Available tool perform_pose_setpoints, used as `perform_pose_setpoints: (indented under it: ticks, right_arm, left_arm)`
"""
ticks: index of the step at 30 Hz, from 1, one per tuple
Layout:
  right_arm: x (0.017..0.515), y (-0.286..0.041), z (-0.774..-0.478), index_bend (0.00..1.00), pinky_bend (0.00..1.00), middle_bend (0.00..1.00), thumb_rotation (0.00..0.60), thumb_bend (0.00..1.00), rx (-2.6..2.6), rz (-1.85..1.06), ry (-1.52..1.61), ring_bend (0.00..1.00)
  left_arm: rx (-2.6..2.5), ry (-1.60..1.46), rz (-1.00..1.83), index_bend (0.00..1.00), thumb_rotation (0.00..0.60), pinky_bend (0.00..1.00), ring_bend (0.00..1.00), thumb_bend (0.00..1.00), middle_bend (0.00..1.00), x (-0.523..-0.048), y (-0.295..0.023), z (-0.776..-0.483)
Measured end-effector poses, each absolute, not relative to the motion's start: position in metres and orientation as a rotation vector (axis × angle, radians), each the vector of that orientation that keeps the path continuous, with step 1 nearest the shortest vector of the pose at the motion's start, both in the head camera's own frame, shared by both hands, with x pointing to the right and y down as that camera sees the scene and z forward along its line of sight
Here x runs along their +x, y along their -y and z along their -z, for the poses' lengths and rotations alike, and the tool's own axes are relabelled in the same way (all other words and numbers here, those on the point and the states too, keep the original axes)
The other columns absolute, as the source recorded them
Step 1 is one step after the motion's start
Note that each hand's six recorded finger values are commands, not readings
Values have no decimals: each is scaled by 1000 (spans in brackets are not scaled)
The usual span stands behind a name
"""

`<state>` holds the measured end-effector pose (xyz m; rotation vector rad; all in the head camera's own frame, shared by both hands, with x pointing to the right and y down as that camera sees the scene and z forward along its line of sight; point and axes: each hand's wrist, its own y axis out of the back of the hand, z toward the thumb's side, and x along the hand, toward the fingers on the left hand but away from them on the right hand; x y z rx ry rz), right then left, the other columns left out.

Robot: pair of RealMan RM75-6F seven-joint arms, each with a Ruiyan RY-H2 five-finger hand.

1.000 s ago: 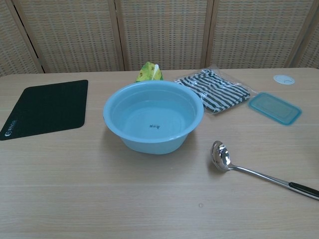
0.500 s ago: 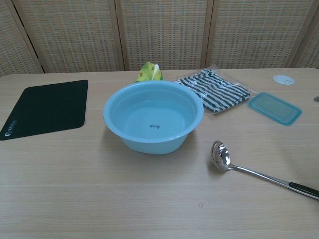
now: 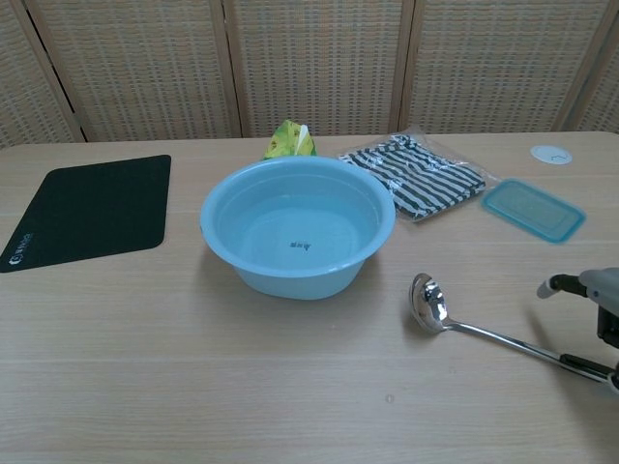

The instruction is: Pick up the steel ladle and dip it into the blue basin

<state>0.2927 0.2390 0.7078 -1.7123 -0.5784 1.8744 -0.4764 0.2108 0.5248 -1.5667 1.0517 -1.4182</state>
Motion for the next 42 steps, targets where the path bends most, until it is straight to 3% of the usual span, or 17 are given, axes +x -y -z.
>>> perform_pose_setpoints:
  ticks: [15,29,36,42]
  right_arm:
    - [308,-233,-731,149,1000,975,600,0,-1588,-1911,570,966]
    - [325,-205,-739,154,1000,975,600,0,-1430,-1912,618,966]
    - [313,-213,-737,352,1000,975,600,66,-1552,-1921,655,966]
    - [308,-213,-733,424,1000,975,600,173,-1637,-1949,719,966]
  left_arm:
    - [-1568,-1037,1428,0,600,0,0,0,0,-475,-211,-528]
    - [-1568,-1033,1431,0,600,0,0,0,0,-474,-211,-530]
    - [-1572,-1033,1433,0,600,0,0,0,0,-474,-211,-531]
    - [-1575,-1037,1430,0,600,0,0,0,0,-474,-211,-530]
